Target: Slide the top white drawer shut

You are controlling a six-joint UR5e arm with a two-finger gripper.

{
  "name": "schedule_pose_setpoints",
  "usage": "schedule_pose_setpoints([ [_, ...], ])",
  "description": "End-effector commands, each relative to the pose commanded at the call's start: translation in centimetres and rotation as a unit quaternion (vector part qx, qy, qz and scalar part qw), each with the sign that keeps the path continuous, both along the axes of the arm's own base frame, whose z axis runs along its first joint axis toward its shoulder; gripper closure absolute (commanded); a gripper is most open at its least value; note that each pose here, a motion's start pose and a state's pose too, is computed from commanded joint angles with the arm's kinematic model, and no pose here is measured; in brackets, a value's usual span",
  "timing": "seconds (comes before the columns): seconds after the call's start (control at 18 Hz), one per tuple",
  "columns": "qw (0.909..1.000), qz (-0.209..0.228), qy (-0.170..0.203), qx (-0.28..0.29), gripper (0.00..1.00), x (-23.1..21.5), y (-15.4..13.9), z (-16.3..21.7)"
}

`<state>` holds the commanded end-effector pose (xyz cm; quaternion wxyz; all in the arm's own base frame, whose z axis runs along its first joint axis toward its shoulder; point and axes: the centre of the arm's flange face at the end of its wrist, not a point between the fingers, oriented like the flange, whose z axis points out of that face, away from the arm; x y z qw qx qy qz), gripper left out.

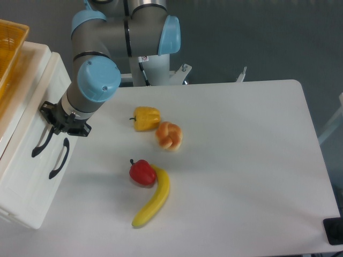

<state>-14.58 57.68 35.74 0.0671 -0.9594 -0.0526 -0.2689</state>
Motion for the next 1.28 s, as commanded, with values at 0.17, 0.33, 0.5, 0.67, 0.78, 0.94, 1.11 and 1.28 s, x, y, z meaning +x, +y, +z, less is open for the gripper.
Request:
schedule_pose_setpoints([
  [0.17, 1.0000, 0.001, 0.006, 0.001, 0.90, -0.6, 0.0, 0.0],
  [0.33, 0.9991, 0.016, 0.038, -0.010, 0.65, -3.7, -1.2, 0.4],
  [0.5, 0.9959, 0.051, 0.074, -0.011, 0.52, -8.9, -2.5, 2.2],
  [0.67, 0.9918, 0.094, 0.087, -0.003, 0.30, -14.2, -4.3, 3.5],
  [0.78, 0.9871, 0.120, 0.106, 0.009, 0.21, -17.6, -5.7, 3.8],
  [0.94, 0.9783, 0.149, 0.140, 0.029, 0.00, -22.1, -6.9, 3.3],
  [1.11, 0.9692, 0.161, 0.185, 0.020, 0.00, -25.8, -7.5, 1.0],
  [1.28, 0.9622, 0.172, 0.211, 0.007, 0.00, -29.3, -8.5, -1.1],
])
